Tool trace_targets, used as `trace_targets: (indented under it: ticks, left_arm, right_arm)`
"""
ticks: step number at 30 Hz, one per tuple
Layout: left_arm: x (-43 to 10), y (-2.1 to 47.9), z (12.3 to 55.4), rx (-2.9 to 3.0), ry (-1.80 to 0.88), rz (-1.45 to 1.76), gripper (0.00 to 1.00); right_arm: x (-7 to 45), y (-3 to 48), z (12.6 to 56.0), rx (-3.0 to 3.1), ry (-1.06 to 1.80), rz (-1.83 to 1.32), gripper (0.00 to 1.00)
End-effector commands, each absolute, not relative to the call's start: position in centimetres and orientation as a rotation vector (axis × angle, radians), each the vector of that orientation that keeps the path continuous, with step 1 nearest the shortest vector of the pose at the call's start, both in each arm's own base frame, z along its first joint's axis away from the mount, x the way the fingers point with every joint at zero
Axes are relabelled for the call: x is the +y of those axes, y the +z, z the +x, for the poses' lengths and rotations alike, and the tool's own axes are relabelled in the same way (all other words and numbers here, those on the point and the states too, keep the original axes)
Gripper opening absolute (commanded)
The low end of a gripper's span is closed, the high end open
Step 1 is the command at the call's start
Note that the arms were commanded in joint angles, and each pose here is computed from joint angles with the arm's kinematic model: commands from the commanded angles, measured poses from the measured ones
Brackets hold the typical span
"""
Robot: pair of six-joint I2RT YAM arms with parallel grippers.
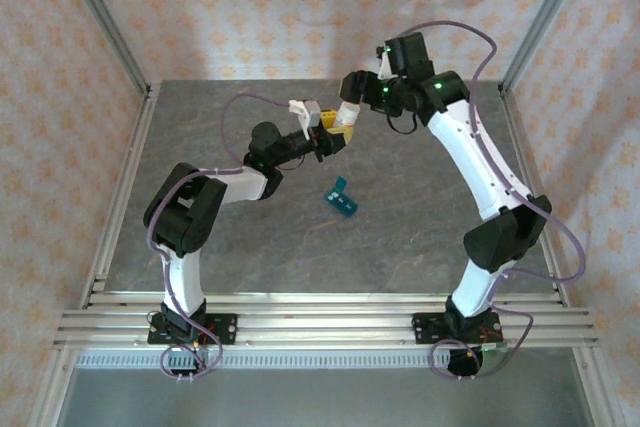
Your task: Sort the pills into containers
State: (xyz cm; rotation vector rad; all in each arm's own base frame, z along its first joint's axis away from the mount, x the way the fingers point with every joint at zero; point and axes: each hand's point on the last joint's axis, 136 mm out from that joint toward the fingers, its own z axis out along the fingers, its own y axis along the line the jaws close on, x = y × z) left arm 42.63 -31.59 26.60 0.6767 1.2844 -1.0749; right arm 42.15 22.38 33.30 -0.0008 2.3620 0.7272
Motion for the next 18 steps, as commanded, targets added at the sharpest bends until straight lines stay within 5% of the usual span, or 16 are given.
trace_targets:
  ticks: [1, 18]
  left_arm:
    - [-31.4, 30.9, 41.2, 1.138, -1.052, 0.712, 0.00]
    - [-31.4, 31.2, 41.0, 1.138, -1.061, 0.709, 0.00]
  right_arm:
    - [22.9, 36.1, 40.6, 2.297, 0.819, -0.263, 0.76]
    - [23.8, 32.3, 41.3, 2.418, 0.838, -0.456, 0.72]
